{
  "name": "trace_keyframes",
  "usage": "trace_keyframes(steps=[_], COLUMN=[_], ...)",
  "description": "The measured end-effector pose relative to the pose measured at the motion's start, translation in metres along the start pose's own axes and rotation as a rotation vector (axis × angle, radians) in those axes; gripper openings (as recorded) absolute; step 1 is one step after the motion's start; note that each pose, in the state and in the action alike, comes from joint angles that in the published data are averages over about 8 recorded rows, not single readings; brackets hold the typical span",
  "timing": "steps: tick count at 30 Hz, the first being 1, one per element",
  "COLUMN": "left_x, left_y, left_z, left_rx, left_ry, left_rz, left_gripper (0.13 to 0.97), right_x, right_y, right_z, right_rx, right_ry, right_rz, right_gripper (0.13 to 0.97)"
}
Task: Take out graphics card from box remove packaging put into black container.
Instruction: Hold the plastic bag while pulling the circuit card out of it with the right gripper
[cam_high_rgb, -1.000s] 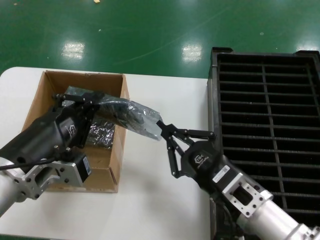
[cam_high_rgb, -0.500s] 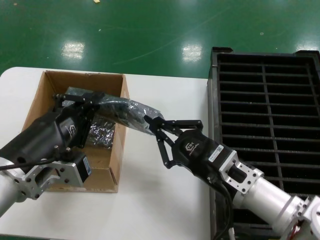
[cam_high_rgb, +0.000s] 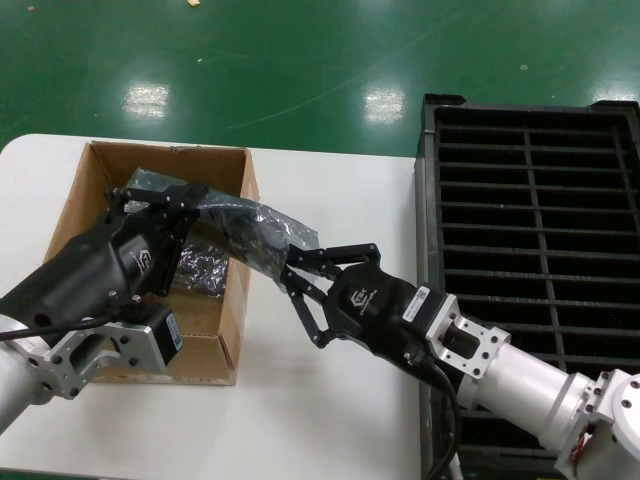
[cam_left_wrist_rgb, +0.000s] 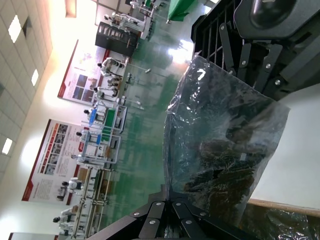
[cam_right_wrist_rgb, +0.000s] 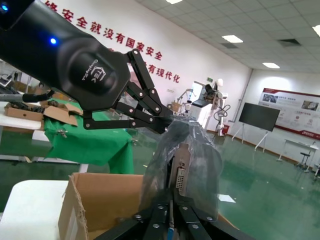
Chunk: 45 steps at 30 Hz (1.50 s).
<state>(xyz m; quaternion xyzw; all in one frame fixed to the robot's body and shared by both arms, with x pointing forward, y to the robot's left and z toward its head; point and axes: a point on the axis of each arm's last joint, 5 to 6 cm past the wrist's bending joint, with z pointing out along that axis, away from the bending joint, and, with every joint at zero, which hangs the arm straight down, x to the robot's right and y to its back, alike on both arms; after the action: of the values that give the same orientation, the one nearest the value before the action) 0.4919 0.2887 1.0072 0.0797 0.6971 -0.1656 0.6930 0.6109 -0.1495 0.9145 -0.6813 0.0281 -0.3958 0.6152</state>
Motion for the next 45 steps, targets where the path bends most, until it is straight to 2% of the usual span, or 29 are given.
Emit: trace_keyframes(steps=[9, 21, 30, 36, 45], left_x=[0.0000, 0.0000, 0.0000, 0.0000, 0.0000], left_y=[0.0000, 0.0000, 0.0000, 0.0000, 0.0000], left_z=[0.000, 0.000, 0.000, 0.000, 0.000], left_rx=[0.000, 0.000, 0.000, 0.000, 0.000], left_ry=[0.000, 0.000, 0.000, 0.000, 0.000], left_rz=[0.000, 0.000, 0.000, 0.000, 0.000], left_gripper=[0.140, 0.140, 0.140, 0.140, 0.140], right_x=[0.001, 0.002, -0.006, -0.010, -0.010], right_y=[0.003, 0.002, 0.003, 0.003, -0.002], right_z=[0.004, 0.013, 0.029, 0.034, 0.019], right_rx=[-0.003, 0.015, 0.019, 0.024, 0.035], right_ry=[0.010, 0.014, 0.017, 0.024, 0.034], right_rz=[0.020, 0.062, 0.115, 0.133, 0.123], right_gripper=[0.213, 0.261, 0.198, 0.190, 0.186])
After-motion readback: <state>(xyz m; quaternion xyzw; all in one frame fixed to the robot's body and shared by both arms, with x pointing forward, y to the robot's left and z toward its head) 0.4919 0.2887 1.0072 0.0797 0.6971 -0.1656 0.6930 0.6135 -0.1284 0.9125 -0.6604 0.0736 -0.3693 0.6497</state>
